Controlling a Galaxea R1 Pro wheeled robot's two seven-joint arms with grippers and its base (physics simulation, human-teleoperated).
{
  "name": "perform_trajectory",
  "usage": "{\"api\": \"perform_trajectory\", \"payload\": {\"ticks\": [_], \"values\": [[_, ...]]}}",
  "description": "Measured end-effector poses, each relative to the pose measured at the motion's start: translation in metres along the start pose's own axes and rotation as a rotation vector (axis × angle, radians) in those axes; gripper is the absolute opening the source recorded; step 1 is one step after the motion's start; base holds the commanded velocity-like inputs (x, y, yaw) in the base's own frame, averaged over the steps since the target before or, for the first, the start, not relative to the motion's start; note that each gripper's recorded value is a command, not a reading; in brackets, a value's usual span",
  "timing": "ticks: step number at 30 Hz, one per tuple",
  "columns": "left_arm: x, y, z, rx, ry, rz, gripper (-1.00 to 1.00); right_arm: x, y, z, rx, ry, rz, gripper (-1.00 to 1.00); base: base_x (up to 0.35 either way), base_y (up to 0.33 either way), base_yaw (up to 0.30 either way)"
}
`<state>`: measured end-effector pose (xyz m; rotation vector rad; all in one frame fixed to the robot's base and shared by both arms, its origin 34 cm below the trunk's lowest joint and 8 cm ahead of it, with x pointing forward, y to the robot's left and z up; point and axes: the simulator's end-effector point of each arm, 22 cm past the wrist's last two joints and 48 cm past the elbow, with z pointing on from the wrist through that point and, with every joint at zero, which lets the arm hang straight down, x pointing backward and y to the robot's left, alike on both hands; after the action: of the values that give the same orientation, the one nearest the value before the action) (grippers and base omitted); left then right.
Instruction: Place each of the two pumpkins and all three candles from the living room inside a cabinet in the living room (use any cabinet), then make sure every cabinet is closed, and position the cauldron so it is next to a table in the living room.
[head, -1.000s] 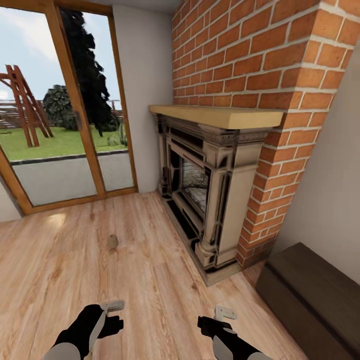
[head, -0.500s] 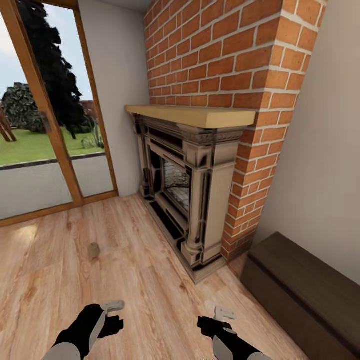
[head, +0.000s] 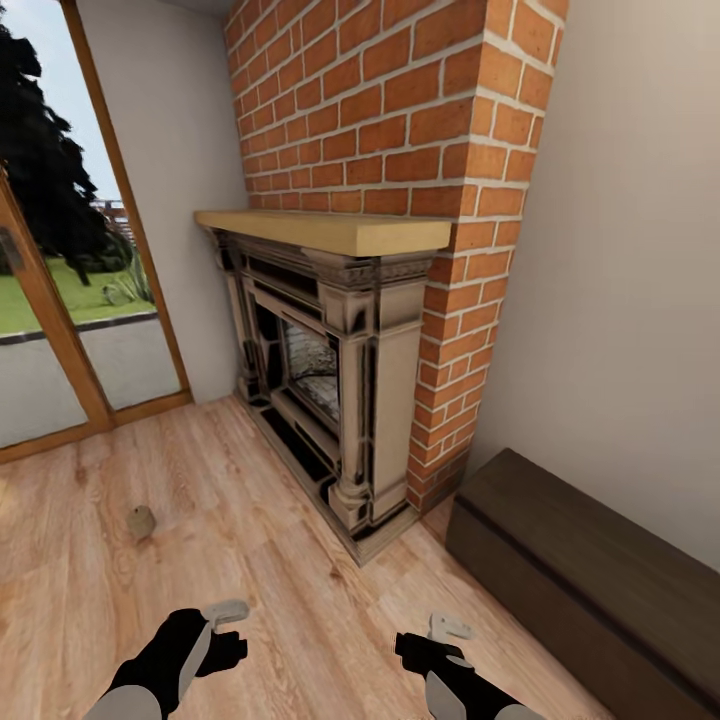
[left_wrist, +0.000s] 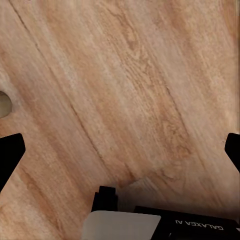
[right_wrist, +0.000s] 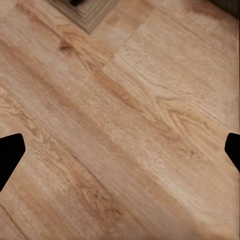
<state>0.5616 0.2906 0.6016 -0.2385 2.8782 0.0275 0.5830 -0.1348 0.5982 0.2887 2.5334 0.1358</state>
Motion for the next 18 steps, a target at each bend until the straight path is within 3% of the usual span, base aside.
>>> {"api": "perform_trajectory", "payload": {"ticks": [18], "values": [[0.0000, 0.0000, 0.0000, 0.000, 0.000, 0.000, 1.00, 0.0003, -0.0001, 0.0000, 0.000, 0.002, 0.001, 1.00, 0.000, 0.000, -0.281]]}}
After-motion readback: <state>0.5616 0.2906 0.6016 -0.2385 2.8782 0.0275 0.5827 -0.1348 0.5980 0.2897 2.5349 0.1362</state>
